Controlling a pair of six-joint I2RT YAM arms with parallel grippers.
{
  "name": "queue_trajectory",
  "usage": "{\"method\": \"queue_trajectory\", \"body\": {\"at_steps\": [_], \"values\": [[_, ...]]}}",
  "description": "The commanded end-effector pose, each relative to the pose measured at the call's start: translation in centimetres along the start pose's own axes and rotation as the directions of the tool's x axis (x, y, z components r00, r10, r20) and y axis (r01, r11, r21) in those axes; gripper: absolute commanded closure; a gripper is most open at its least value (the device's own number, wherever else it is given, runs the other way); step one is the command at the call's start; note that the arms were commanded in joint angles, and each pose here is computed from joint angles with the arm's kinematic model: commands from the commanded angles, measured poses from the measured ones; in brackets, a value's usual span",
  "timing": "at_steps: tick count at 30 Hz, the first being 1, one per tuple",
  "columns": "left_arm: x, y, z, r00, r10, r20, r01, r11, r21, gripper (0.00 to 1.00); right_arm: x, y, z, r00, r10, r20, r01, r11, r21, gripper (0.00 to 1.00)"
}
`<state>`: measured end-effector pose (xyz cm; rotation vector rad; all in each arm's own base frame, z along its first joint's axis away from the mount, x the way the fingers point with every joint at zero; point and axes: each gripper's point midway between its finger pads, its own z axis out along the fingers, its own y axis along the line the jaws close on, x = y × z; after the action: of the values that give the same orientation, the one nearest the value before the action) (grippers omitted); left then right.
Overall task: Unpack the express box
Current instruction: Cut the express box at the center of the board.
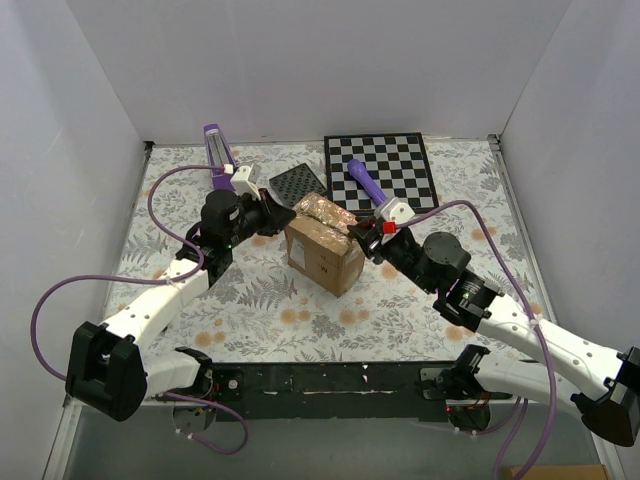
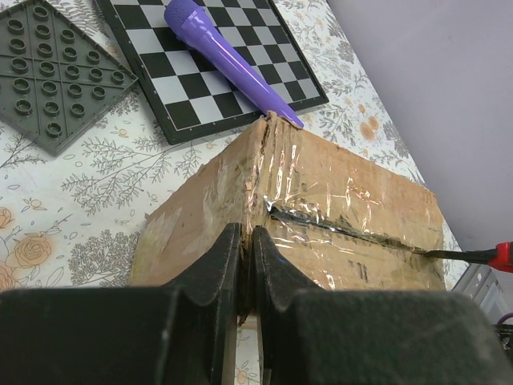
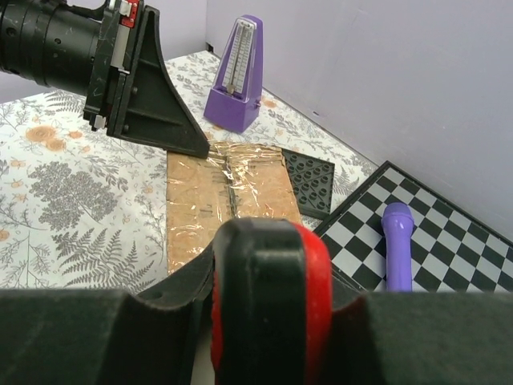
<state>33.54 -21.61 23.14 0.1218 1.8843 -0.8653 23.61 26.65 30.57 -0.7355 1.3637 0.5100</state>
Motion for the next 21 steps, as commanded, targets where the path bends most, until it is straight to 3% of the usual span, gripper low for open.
{"method": "queue_trajectory", "body": {"at_steps": [1, 21], "values": [[-2.7, 2.7, -1.1, 0.994, 0.025, 0.108, -0.008, 0.988, -0.156, 1.00, 0.8, -2.2, -0.9, 0.995, -0.003, -0.102, 0.012, 0.995, 0.095, 0.99], [-3.9, 4.6, -2.2, 0.984, 0.034, 0.175, 0.015, 0.962, -0.271, 1.00, 2.6, -2.7, -3.1, 0.976, 0.035, -0.215, -0.007, 0.991, 0.130, 0.99]]}}
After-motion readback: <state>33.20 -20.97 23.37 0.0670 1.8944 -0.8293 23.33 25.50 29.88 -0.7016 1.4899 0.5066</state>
